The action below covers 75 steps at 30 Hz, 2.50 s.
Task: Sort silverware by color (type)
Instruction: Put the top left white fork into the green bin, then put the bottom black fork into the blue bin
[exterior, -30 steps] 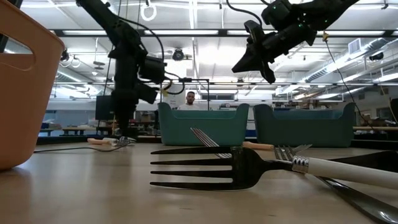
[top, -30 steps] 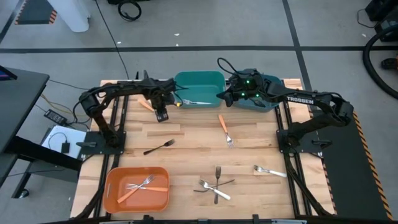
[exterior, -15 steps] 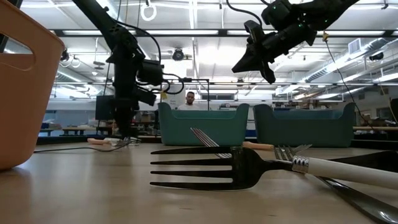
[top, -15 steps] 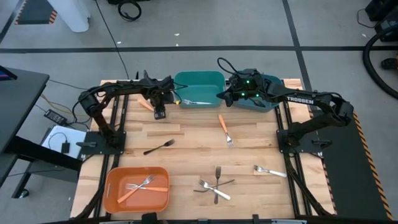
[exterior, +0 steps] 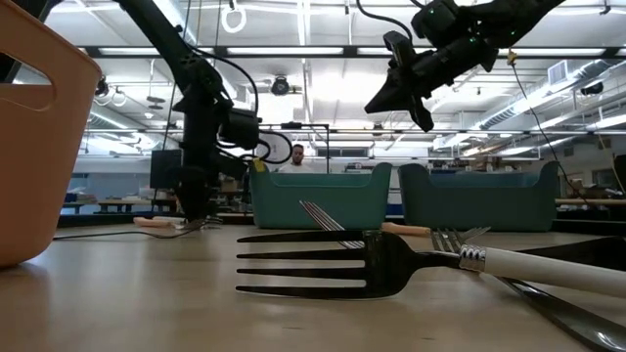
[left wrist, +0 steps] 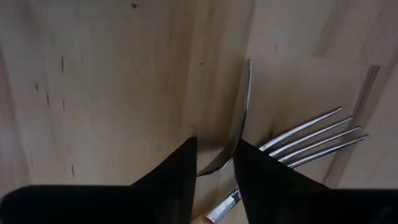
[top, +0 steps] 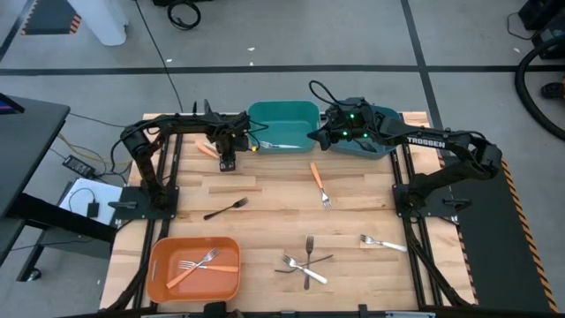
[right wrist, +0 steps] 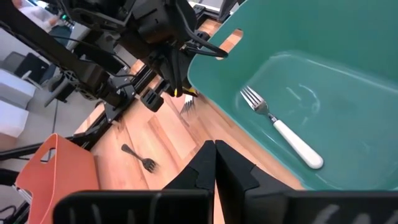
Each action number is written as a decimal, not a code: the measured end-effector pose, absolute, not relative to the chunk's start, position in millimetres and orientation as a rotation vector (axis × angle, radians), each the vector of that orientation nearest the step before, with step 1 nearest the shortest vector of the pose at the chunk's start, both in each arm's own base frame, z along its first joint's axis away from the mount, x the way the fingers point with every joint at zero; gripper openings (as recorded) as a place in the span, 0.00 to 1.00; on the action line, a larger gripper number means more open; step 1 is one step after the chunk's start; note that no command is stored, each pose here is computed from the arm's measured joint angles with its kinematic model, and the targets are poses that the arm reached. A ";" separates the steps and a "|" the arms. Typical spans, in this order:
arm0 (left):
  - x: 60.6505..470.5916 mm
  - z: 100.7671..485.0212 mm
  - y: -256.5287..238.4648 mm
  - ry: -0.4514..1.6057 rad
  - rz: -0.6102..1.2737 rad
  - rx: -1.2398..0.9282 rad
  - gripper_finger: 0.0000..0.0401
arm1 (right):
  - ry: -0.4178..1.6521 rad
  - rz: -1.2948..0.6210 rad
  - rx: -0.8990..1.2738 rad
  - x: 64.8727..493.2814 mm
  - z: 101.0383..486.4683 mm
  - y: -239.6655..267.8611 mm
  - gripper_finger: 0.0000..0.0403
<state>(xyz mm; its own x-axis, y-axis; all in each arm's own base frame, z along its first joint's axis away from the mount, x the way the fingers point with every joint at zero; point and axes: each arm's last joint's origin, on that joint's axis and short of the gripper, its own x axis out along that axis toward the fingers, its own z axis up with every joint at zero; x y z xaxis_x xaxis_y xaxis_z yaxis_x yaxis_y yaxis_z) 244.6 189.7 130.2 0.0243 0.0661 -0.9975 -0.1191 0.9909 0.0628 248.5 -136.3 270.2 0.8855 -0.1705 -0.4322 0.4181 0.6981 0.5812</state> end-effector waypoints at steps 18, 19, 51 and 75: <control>233.3 188.0 176.9 1.390 0.260 -0.030 0.02 | 0.282 -0.329 0.635 247.7 277.9 -144.6 0.03; 232.1 191.9 176.1 1.378 0.272 -0.033 0.02 | 0.274 -0.333 0.625 246.9 278.7 -146.4 0.03; 342.2 265.8 216.1 0.682 0.408 0.029 0.11 | 0.177 -0.372 0.520 231.6 287.3 -174.0 0.03; 342.8 362.0 212.8 0.663 0.383 0.077 0.23 | 0.227 -0.126 0.643 228.9 285.4 -170.5 0.03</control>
